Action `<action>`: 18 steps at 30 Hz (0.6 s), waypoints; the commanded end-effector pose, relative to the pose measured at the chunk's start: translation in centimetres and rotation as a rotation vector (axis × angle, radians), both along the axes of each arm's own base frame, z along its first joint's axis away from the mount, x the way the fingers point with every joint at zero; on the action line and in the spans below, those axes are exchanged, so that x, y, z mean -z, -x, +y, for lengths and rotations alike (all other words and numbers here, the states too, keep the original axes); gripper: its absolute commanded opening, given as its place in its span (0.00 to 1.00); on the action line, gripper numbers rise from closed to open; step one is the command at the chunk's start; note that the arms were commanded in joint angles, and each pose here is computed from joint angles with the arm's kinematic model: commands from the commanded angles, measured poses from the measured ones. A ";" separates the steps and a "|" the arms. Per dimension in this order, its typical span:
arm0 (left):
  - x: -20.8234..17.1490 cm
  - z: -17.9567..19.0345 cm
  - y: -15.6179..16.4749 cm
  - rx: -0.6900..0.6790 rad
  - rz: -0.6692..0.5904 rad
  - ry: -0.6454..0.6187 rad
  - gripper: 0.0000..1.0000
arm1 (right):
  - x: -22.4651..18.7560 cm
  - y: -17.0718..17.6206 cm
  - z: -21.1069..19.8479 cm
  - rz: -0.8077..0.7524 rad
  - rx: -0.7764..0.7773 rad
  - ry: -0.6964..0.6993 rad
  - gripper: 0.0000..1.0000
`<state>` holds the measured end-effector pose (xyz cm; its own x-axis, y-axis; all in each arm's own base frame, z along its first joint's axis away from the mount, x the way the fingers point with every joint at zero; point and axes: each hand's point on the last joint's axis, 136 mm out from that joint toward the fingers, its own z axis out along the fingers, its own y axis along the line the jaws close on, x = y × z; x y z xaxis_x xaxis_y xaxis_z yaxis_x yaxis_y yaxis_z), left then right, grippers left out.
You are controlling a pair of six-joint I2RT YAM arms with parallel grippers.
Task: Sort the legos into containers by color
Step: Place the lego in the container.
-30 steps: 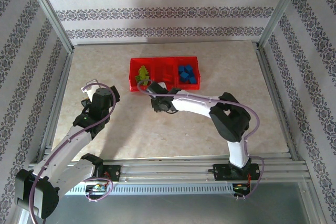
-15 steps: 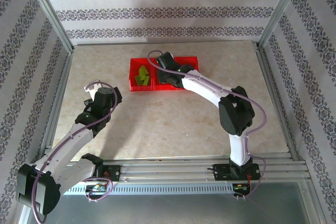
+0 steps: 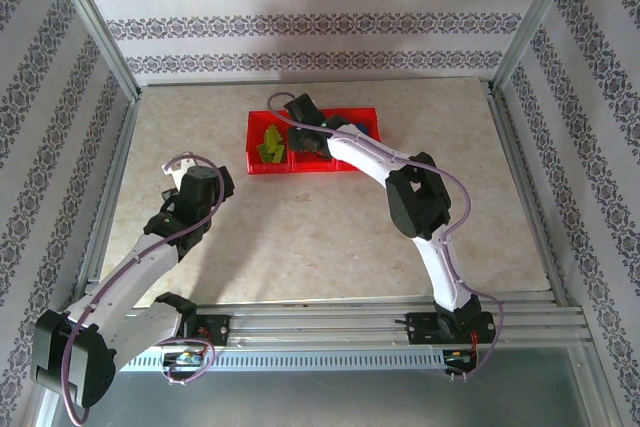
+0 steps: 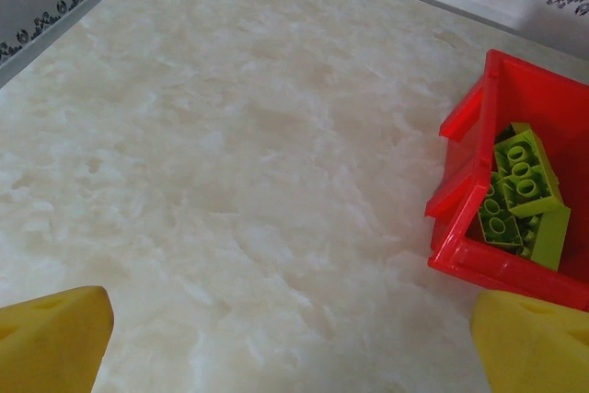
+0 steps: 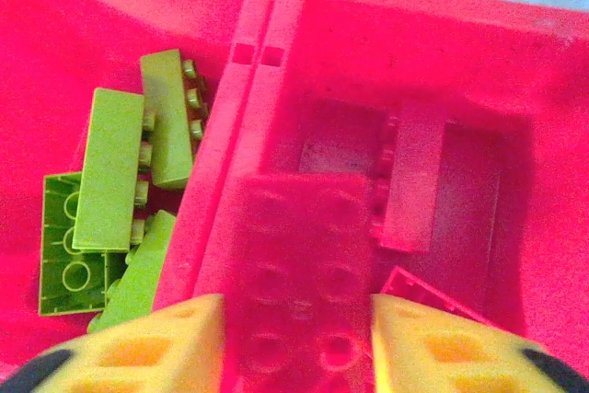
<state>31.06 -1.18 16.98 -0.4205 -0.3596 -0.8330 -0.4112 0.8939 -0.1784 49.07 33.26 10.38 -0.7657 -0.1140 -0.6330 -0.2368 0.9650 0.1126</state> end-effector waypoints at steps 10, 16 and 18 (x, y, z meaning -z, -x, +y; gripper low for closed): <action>-0.9 0.3 -0.4 -0.002 -0.001 0.004 1.00 | -3.0 0.0 -1.1 -0.024 0.010 -0.018 0.63; -1.1 0.2 -0.3 0.008 0.005 -0.005 1.00 | -6.5 1.3 -2.5 -0.079 0.015 -0.026 0.73; -1.2 0.2 -0.3 0.013 0.008 -0.005 1.00 | -7.6 2.1 -3.4 -0.099 0.024 -0.023 0.74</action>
<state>31.22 -1.36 17.18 -0.4292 -0.3604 -0.8282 -0.4003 0.8979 -0.1833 47.35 31.37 13.68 -0.7556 -0.0999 -0.6474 -0.2316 0.9652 0.1214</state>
